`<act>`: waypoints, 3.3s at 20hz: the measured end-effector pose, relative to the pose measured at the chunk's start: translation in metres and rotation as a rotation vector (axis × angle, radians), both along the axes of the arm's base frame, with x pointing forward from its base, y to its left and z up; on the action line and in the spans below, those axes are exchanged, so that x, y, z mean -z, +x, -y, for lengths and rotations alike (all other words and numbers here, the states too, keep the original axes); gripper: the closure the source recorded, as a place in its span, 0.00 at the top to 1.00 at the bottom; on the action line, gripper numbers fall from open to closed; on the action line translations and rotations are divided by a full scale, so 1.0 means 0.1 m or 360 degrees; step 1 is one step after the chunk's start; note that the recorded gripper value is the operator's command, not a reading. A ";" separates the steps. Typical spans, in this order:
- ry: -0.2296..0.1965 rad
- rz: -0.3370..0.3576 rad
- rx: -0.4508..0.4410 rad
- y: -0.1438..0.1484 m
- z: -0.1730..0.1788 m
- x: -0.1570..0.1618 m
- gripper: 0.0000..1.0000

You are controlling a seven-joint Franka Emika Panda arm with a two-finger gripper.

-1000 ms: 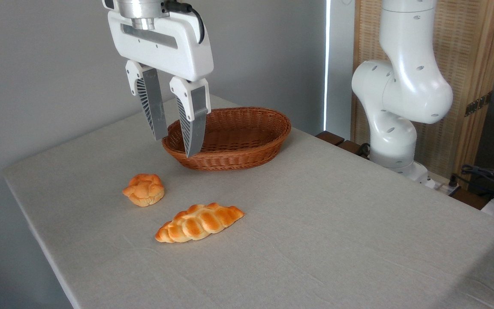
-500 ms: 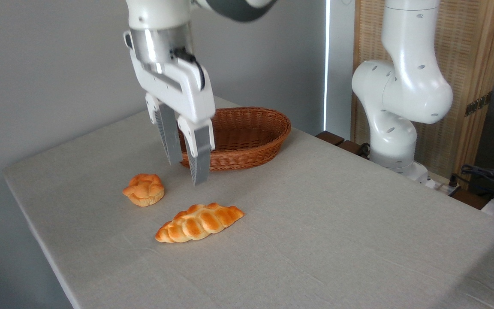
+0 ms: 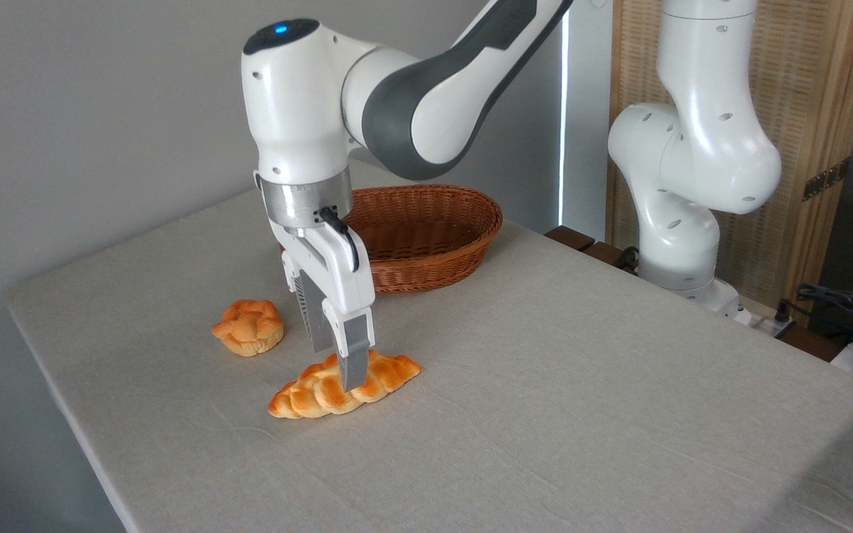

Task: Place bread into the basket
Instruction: 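Close the gripper on the middle of the braided loaf, then lift the braided loaf and carry it over the basket, then lower the braided loaf into the basket and open the gripper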

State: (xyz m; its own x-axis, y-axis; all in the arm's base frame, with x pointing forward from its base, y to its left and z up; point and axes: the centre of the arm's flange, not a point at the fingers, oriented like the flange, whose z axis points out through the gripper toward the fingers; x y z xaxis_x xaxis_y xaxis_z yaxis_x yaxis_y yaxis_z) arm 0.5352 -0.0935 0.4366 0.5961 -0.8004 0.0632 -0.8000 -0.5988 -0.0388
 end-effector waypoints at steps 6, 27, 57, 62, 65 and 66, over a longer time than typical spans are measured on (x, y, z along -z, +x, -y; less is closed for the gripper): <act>-0.0012 -0.0025 0.0044 -0.01 0.02 0.11 1.00; -0.0040 0.0014 0.0090 -0.05 0.07 0.38 0.13; -0.0097 -0.0457 0.0445 -1.60 2.33 0.02 1.00; -0.0085 -0.0494 0.0453 -1.61 2.30 -0.13 1.00; -0.0080 -0.0537 0.0441 -1.55 2.22 -0.35 1.00; -0.0083 -0.0540 0.0432 -1.53 2.19 -0.39 1.00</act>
State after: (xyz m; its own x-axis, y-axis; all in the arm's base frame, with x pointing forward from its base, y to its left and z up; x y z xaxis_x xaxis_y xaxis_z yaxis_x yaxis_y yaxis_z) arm 0.3821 -0.3123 0.4756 0.3584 -0.9319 -0.0556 -0.8908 -0.3592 0.2782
